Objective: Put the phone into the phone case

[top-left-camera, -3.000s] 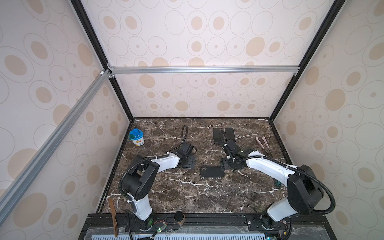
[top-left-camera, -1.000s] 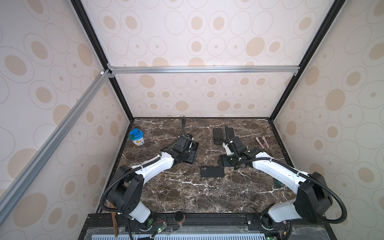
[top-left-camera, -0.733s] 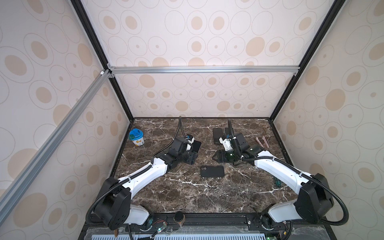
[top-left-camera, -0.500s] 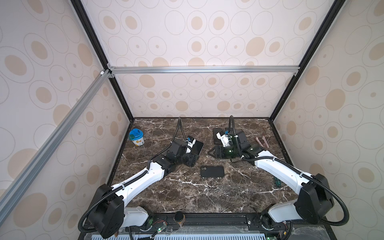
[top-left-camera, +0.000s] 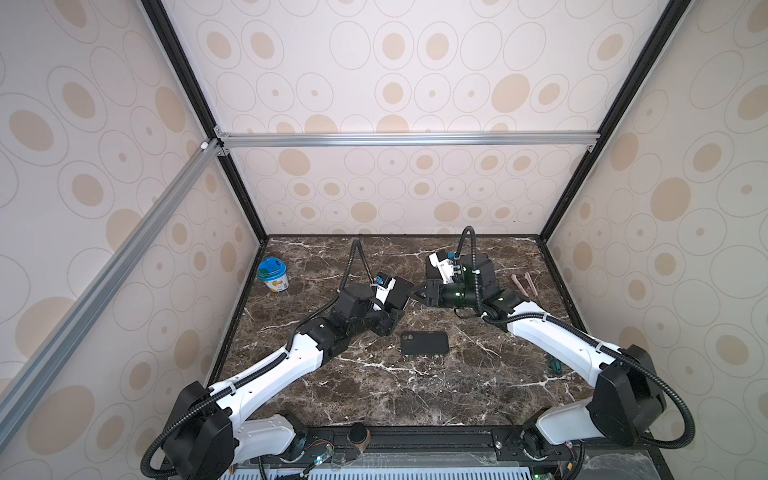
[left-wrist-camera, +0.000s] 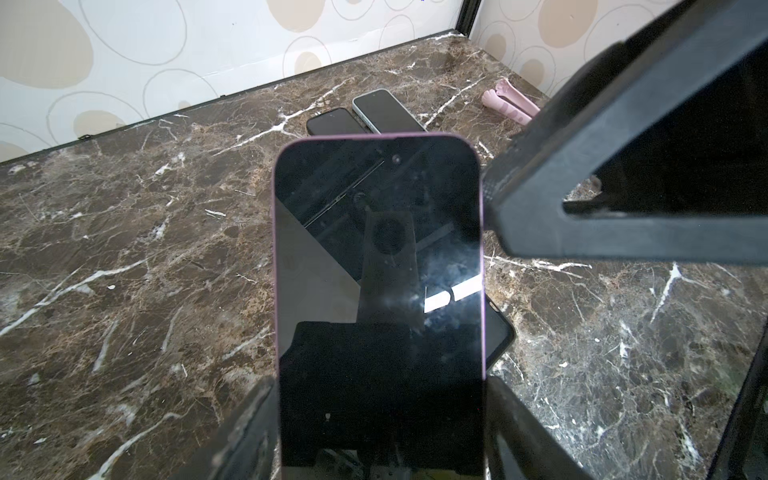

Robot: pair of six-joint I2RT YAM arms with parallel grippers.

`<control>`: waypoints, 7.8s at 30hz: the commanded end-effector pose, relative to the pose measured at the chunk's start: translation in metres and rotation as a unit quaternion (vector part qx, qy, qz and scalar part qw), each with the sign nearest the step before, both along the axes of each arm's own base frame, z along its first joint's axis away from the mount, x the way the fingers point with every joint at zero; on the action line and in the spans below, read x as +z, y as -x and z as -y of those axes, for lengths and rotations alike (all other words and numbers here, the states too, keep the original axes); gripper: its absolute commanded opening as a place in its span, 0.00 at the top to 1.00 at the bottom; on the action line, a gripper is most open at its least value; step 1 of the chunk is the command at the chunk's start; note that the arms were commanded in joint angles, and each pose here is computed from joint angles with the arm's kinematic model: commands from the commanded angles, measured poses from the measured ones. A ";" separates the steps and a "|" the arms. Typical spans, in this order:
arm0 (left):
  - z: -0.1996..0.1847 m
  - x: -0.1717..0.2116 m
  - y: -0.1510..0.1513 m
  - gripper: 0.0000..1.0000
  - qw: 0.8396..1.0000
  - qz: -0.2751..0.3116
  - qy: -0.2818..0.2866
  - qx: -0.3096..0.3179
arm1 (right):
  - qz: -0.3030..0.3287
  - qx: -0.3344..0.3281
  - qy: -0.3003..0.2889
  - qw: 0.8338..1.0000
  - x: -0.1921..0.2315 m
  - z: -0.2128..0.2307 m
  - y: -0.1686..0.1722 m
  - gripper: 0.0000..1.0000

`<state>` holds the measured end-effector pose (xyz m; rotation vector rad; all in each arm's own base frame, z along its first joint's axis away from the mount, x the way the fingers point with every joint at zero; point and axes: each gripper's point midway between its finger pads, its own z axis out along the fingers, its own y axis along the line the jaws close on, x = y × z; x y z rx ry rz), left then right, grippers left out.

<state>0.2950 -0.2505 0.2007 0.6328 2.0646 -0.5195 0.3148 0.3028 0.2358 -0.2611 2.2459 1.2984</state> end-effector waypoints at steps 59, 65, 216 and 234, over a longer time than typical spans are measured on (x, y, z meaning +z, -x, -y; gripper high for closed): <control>0.022 0.092 0.058 0.16 0.955 -0.083 0.178 -0.222 | 0.013 0.223 0.036 0.974 0.014 0.018 0.097 1.00; 0.027 0.093 0.079 0.22 0.929 -0.106 0.199 -0.294 | 0.032 0.279 -0.020 0.960 0.038 0.017 0.123 1.00; -0.058 0.130 -0.026 0.09 0.905 0.024 0.415 0.095 | 0.115 -0.072 -0.064 0.989 0.101 0.044 0.010 1.00; -0.041 -0.063 -0.015 0.10 0.971 -0.185 0.024 0.146 | -0.100 -0.072 0.196 0.973 -0.037 0.117 0.026 1.00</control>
